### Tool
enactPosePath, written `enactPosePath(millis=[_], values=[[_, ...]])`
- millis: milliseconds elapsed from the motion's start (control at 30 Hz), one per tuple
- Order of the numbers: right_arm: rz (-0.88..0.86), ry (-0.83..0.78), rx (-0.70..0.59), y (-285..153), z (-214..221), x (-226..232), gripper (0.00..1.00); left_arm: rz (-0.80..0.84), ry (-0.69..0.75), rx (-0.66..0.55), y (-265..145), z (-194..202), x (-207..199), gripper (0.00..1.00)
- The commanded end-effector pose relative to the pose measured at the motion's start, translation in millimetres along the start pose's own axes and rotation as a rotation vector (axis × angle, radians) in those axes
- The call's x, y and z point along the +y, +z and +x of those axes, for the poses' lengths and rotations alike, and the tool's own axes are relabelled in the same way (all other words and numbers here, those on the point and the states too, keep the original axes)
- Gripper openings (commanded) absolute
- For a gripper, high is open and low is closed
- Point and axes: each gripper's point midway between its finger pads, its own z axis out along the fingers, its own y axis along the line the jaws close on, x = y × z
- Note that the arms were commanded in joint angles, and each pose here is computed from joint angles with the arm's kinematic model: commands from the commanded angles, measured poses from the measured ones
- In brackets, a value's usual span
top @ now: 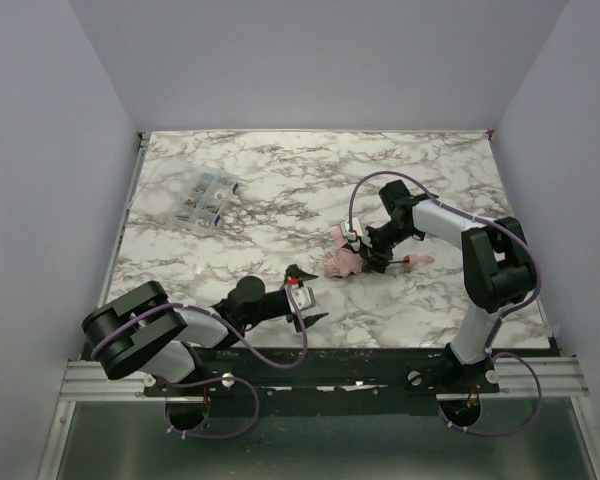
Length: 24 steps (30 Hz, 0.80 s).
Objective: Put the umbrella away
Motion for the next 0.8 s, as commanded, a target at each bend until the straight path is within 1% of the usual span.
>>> enactPosePath(millis=[0, 100, 167, 267, 367, 500, 667, 767], values=[[-0.367, 0.359, 0.181, 24.7, 48.7, 111.1, 0.12, 0.077, 0.395, 0.014, 20.8, -1.1, -26.6, 0.88], [-0.370, 0.367, 0.190, 26.2, 50.9, 110.5, 0.12, 0.033, 0.535, 0.079, 36.7, 6.0, -25.0, 0.88], [-0.374, 0.372, 0.196, 26.9, 52.4, 110.8, 0.12, -0.031, 0.615, 0.119, 50.5, 6.3, -15.0, 0.87], [-0.377, 0.373, 0.194, 27.0, 51.8, 111.1, 0.12, -0.129, 0.674, 0.130, 66.0, -0.4, 0.9, 0.86], [-0.374, 0.369, 0.192, 26.4, 51.1, 111.3, 0.12, -0.125, 0.685, 0.152, 81.5, 2.4, 2.7, 0.84], [-0.385, 0.365, 0.192, 25.8, 51.4, 114.1, 0.12, -0.084, 0.652, 0.266, 95.3, 23.9, 2.7, 0.74], [-0.406, 0.346, 0.176, 22.4, 47.9, 121.0, 0.12, -0.024, 0.549, 0.358, 91.0, 59.5, -5.6, 0.69], [-0.441, 0.328, 0.162, 19.1, 45.0, 128.0, 0.13, -0.020, 0.524, 0.402, 84.5, 80.1, -6.3, 0.68]])
